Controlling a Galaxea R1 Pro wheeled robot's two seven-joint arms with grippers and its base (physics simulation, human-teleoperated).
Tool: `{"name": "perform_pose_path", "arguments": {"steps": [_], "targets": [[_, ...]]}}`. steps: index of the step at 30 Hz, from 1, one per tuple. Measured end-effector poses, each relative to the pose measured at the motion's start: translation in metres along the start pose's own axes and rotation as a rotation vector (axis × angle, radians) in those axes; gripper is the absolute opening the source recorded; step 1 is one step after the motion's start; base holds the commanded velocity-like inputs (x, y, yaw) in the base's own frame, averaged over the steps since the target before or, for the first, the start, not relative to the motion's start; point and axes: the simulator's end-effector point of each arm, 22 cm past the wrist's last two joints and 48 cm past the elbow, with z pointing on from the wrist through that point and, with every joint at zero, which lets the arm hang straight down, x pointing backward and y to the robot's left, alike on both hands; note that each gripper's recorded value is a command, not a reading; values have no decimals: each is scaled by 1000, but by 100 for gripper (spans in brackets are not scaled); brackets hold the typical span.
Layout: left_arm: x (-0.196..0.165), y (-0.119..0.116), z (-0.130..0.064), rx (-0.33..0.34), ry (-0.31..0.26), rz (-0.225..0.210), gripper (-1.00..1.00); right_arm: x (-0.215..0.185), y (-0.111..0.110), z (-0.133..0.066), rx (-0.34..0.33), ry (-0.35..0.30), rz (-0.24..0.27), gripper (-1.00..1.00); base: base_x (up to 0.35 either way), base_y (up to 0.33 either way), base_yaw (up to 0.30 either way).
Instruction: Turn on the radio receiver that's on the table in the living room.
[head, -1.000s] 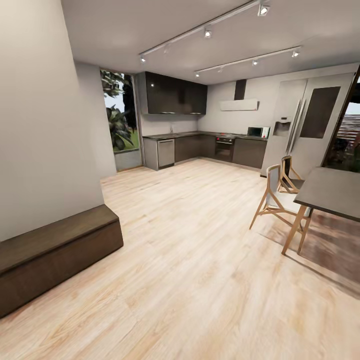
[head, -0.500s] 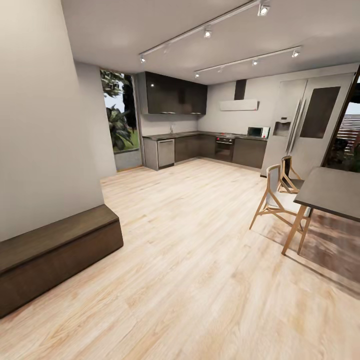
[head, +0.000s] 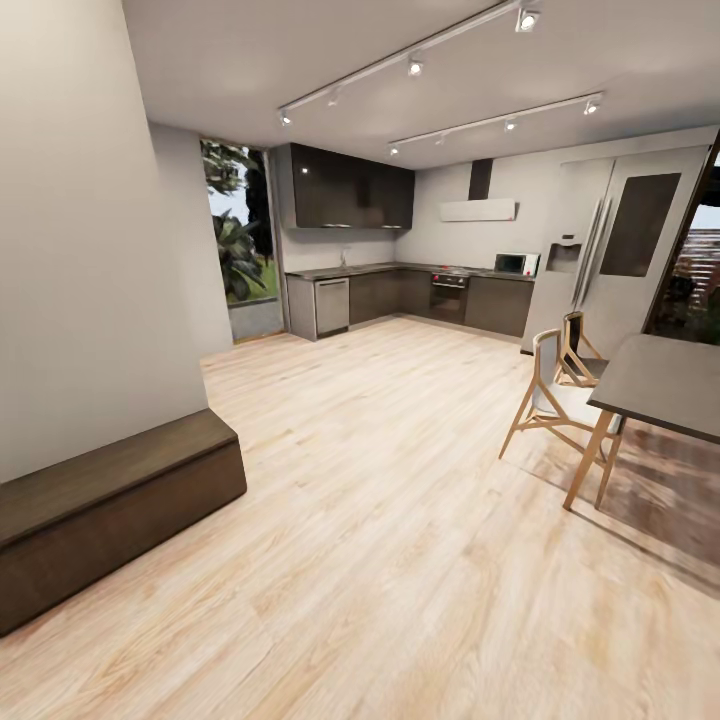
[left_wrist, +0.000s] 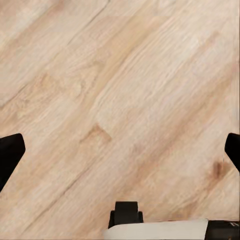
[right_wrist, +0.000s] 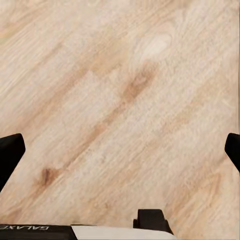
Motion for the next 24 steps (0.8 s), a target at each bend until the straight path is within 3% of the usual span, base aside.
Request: {"name": "perform_pose_path", "arguments": {"steps": [1, 5, 10, 11, 14, 16, 18, 19, 24], "targets": [[-39, -1, -1, 1, -80, -3, 100, -42, -1, 4, 3, -85, -2, 100, 0, 0, 0], [-90, -3, -8, 2, -186, -6, 100, -107, -2, 4, 5, -217, -2, 100, 0, 0, 0], [-146, -2, -22, 2, -307, -8, 100, -164, -2, -3, 8, -310, -1, 100, 0, 0, 0], [-175, -2, -32, 2, -372, -9, 100, -192, -2, -8, 8, -335, -2, 100, 0, 0, 0], [-207, -2, -46, 2, -445, -10, 100, -235, -2, -21, 9, -385, -2, 100, 0, 0, 0], [-237, -1, -61, 0, -514, -13, 100, -297, -2, -49, 9, -500, 2, 100, 0, 0, 0], [-246, 0, -67, 0, -537, -13, 100, -321, -1, -63, 10, -553, 5, 100, 0, 0, 0], [-261, -1, -76, 0, -572, -11, 100, -355, 3, -87, 11, -619, -3, 100, 0, 0, 0], [-265, -1, -79, 1, -583, -8, 100, -382, 10, -108, -3, -678, -16, 100, 0, 0, 0]]}}
